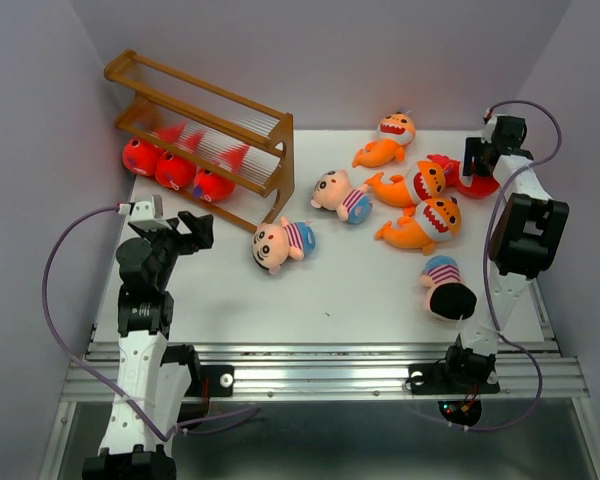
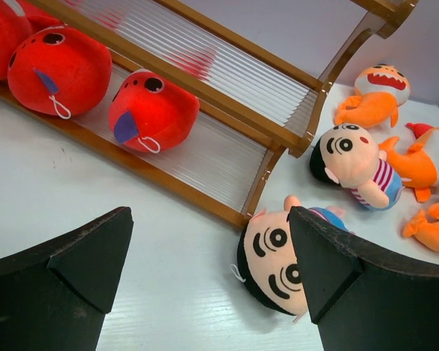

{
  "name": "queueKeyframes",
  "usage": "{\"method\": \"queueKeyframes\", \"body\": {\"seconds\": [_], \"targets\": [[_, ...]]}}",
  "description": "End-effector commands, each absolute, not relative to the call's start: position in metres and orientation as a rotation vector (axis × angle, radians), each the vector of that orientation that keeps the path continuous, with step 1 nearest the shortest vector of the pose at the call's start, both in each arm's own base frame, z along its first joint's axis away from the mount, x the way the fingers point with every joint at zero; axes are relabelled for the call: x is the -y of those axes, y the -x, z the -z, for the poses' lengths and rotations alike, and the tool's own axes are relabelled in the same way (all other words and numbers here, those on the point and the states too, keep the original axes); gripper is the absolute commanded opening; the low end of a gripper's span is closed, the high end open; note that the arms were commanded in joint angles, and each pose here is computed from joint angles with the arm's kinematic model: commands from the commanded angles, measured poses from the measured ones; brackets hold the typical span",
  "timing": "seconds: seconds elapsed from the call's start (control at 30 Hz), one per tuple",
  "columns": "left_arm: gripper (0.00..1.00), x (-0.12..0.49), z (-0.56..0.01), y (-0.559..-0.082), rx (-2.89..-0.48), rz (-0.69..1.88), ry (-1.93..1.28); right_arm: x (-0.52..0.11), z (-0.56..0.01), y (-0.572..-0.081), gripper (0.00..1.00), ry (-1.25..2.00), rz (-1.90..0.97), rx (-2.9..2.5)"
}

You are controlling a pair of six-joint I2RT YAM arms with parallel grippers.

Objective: Place and organize the stuffed toys onto the shelf
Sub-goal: Grab a stuffed toy with the right arm

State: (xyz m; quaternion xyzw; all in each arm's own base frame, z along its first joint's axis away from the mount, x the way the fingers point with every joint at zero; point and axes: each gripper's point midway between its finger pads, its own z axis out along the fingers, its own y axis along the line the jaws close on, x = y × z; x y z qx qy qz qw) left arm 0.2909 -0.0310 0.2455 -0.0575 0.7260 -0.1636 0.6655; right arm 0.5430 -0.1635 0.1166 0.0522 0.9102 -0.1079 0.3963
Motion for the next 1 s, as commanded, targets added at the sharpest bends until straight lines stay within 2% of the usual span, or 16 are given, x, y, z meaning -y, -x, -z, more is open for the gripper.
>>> {"method": "queueKeyframes", "body": {"seconds": [0.0,0.03,0.07,0.17,0.3,0.47,0.67,0.87,0.97], "targets": [[0.99,0.030,-0.260,-0.294,-1.591,0.355,0.103,0.171,-0.106,-0.541,0.63,-0.120,0.329,-2.308],[0.99,0.030,-0.260,-0.295,-1.591,0.354,0.102,0.170,-0.102,-0.540,0.56,-0.120,0.321,-2.317],[0.99,0.031,-0.260,-0.295,-1.593,0.356,0.100,0.174,-0.098,-0.535,0.44,-0.131,0.317,-2.326],[0.99,0.032,-0.260,-0.295,-1.594,0.363,0.095,0.174,-0.095,-0.528,0.30,-0.153,0.289,-2.330],[0.99,0.037,-0.262,-0.294,-1.584,0.384,0.075,0.175,-0.106,-0.519,0.01,-0.176,0.249,-2.309],[0.99,0.048,-0.269,-0.291,-1.552,0.447,0.032,0.161,-0.135,-0.498,0.01,-0.179,0.187,-2.253],[0.99,0.058,-0.272,-0.290,-1.554,0.513,0.018,0.128,-0.208,-0.463,0.01,-0.161,0.074,-2.106],[0.98,0.080,-0.279,-0.275,-1.525,0.624,-0.083,0.066,-0.255,-0.407,0.01,-0.007,-0.159,-2.008],[0.98,0.091,-0.281,-0.267,-1.515,0.682,-0.118,0.023,-0.254,-0.377,0.01,0.113,-0.376,-2.019]]}}
